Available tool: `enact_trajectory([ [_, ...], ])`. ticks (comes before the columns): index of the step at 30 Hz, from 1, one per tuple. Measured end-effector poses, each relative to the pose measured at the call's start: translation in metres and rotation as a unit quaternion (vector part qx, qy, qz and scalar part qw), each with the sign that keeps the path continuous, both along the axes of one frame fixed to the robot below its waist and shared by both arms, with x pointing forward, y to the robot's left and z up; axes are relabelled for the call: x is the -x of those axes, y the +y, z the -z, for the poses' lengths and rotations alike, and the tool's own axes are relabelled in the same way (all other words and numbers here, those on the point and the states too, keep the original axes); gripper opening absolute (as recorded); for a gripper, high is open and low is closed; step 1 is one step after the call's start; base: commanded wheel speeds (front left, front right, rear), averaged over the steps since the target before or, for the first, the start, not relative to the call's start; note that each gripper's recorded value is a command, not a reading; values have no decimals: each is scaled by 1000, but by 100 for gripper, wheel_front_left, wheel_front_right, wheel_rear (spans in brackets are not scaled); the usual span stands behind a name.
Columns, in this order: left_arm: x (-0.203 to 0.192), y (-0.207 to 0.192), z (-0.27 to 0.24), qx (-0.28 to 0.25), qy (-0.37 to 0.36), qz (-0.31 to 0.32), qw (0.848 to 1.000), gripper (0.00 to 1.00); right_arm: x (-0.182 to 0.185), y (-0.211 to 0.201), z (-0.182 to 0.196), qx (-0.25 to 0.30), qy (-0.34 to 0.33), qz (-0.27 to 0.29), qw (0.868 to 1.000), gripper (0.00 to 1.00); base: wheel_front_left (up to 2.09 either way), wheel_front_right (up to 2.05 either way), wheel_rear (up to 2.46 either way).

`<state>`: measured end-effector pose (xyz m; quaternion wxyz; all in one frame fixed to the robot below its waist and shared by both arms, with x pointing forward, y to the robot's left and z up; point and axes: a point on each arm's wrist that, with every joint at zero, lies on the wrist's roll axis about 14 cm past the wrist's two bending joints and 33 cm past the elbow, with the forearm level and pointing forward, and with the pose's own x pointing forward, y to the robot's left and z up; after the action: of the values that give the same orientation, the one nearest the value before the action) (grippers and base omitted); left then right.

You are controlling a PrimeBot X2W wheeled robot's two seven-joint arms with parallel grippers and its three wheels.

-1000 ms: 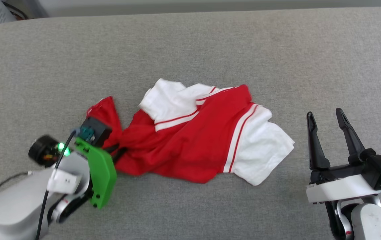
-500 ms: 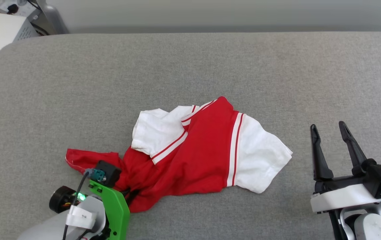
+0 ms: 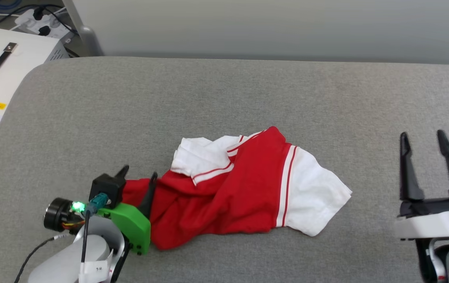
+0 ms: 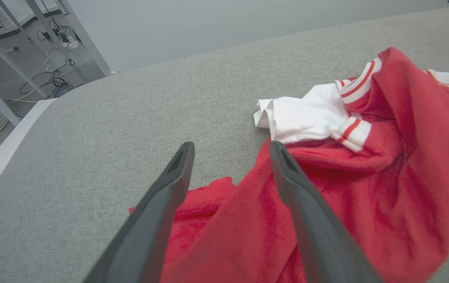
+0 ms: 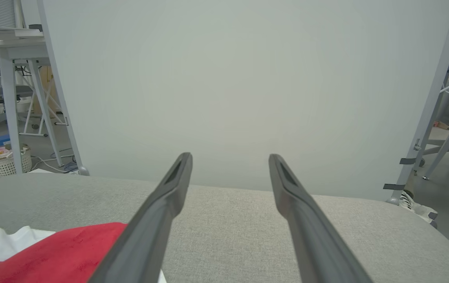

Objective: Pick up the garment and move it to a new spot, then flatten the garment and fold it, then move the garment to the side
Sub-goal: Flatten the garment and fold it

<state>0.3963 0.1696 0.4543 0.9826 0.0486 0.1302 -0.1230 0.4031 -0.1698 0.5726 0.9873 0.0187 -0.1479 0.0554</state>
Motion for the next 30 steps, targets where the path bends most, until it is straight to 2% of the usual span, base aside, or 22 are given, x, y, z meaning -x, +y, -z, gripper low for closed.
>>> enact_trajectory([
  [5, -6, 10, -48, 2, -100, -56, 993, 100, -7, -1, -29, 29, -44, -13, 999, 100, 0, 0, 0],
  [10, 7, 23, -63, -1, -148, -108, 983, 100, -16, 10, -37, 70, -56, -50, 995, 100, 0, 0, 0],
  [14, 18, 32, -71, -6, -177, -141, 974, 100, -23, 31, -23, 101, -30, -117, 988, 100, 0, 0, 0],
  [18, 26, 36, -73, -6, -188, -160, 969, 100, -31, 50, -4, 150, 40, -180, 971, 100, 0, 0, 0],
  [20, 27, 37, -71, -1, -187, -164, 968, 100, -35, 54, 6, 170, 81, -201, 961, 100, 0, 0, 0],
  [22, 26, 37, -71, 0, -189, -165, 968, 100, -38, 57, 22, 196, 139, -219, 946, 100, 0, 0, 0],
  [26, 23, 39, -72, 0, -196, -170, 966, 100, -32, 55, 65, 241, 270, -248, 899, 100, 0, 0, 0],
  [30, 19, 38, -73, 2, -199, -168, 965, 100, -26, 54, 92, 267, 355, -269, 855, 100, 0, 0, 0],
])
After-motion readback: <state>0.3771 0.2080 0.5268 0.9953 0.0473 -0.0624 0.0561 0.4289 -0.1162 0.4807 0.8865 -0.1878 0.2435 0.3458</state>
